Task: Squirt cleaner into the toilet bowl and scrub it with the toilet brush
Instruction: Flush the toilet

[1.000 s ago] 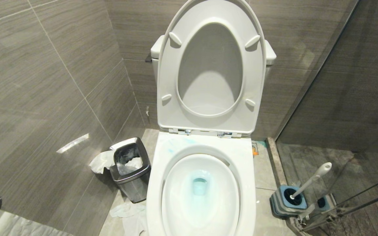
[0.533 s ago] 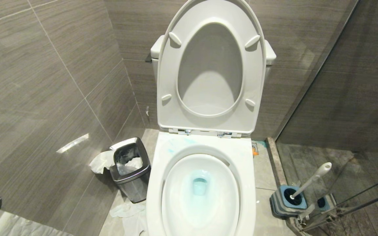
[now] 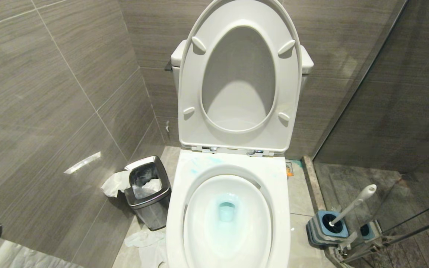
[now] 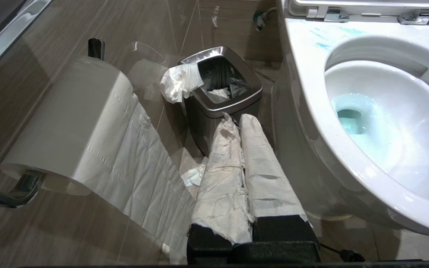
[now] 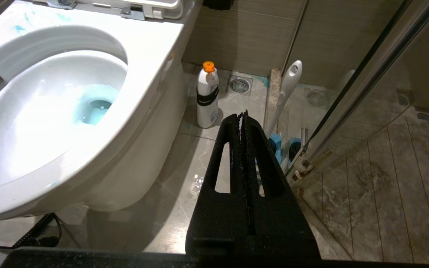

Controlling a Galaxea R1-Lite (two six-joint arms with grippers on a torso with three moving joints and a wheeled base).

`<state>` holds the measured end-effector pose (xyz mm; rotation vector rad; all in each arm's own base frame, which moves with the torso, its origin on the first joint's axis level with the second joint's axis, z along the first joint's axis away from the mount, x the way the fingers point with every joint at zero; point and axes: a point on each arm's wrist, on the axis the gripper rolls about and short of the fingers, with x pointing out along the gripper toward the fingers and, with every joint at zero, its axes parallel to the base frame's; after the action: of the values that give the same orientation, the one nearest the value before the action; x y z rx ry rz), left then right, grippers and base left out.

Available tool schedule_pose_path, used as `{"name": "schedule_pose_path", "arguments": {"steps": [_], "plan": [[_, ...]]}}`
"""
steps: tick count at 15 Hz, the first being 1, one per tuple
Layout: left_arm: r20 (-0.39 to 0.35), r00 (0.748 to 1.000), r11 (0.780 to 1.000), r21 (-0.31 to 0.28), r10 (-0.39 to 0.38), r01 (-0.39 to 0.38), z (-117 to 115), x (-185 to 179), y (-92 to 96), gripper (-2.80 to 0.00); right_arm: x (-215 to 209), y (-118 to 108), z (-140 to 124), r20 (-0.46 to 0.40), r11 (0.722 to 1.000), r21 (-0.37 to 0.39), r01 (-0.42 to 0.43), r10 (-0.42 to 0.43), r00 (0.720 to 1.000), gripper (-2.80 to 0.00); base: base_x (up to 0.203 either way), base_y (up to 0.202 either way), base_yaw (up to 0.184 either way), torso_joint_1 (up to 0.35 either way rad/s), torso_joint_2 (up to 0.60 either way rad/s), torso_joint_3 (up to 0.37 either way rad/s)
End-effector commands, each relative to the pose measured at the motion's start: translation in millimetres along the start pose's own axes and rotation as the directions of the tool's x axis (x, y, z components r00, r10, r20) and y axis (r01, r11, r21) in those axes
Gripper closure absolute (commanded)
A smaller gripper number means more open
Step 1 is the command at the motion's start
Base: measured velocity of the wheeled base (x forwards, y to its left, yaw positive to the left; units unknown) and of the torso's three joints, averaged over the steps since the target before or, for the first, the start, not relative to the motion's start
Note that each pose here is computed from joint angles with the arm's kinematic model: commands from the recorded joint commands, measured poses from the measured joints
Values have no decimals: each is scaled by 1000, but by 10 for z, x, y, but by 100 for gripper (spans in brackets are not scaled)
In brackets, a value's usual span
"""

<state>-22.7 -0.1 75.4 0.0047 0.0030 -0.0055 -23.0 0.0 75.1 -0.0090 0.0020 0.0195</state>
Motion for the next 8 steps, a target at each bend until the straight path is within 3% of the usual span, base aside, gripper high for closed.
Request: {"name": "schedule_pose_path", "arguments": {"steps": [1,8], "plan": [[0,1000,1000,0,-1,1,0,0,0,0,2,0,-1,-2,1000,0,-2,2,1000,0,0,0,0,0,0,0],[0,1000,1000,4,-1,1,0,0,0,0,2,0,-1,-2,1000,0,-1,1,1000,0,0,0,0,0,0,0]]}}
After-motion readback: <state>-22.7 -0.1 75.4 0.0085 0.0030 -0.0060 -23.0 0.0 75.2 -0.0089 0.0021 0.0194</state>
